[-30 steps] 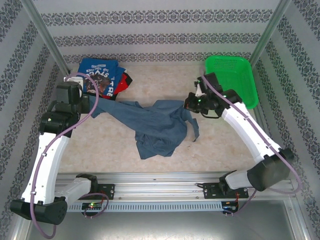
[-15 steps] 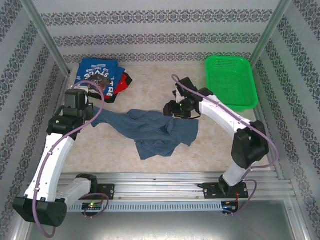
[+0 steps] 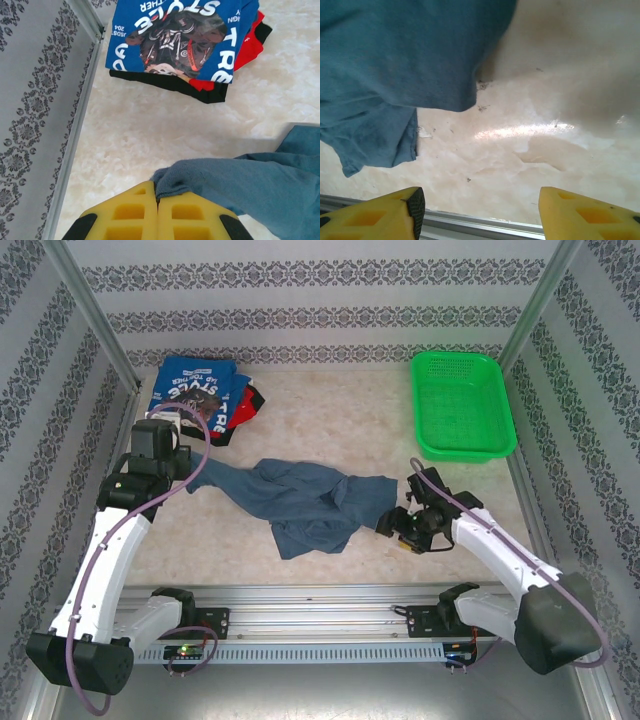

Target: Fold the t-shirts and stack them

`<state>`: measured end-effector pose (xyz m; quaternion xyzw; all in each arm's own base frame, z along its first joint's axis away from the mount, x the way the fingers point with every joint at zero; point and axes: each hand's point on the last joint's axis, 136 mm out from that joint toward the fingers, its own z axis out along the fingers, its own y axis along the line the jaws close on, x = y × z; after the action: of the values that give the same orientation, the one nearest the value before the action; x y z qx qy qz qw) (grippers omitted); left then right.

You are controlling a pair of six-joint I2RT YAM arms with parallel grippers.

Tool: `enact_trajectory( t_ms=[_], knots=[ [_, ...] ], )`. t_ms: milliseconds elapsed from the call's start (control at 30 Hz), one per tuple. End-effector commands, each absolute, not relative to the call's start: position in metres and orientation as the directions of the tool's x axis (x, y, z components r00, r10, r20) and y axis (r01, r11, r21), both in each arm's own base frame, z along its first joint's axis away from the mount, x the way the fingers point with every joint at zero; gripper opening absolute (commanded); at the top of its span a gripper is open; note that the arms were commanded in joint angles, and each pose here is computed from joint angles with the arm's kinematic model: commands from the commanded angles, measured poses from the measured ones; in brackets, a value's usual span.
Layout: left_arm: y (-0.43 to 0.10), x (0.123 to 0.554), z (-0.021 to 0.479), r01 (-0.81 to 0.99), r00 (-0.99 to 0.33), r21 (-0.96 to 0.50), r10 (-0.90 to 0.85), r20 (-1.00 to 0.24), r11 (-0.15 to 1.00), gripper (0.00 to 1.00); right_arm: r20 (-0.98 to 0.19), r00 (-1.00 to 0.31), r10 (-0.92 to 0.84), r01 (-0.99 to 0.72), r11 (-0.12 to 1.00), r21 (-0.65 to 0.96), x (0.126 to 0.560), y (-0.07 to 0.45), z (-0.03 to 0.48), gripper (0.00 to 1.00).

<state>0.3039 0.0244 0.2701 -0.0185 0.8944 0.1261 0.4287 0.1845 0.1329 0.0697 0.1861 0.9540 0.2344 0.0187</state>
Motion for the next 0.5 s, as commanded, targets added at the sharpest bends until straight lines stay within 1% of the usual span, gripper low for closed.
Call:
enact_trajectory(
  t_ms=[0,67,267,467],
  knots=[
    [0.017,0.313,0.283,-0.137,-0.578,0.177,0.067,-0.813,0.975,0.0,0.067,-0.927,0.369,0.35,0.786,0.509,0.195,0.148,0.069,0.61],
    [0.016,0.313,0.284,-0.135,-0.575,0.177,0.068,-0.815,0.975,0.0,0.098,-0.919,0.382,0.376,0.774,0.509,0.193,0.149,0.059,0.59],
    [0.016,0.31,0.281,-0.133,-0.578,0.176,0.068,-0.813,0.975,0.0,0.093,-0.877,0.471,0.434,0.695,0.572,0.21,0.152,0.053,0.57],
    [0.015,0.308,0.281,-0.128,-0.576,0.172,0.068,-0.814,0.977,0.0,0.092,-0.862,0.499,0.458,0.687,0.564,0.219,0.149,0.045,0.53]
  ],
)
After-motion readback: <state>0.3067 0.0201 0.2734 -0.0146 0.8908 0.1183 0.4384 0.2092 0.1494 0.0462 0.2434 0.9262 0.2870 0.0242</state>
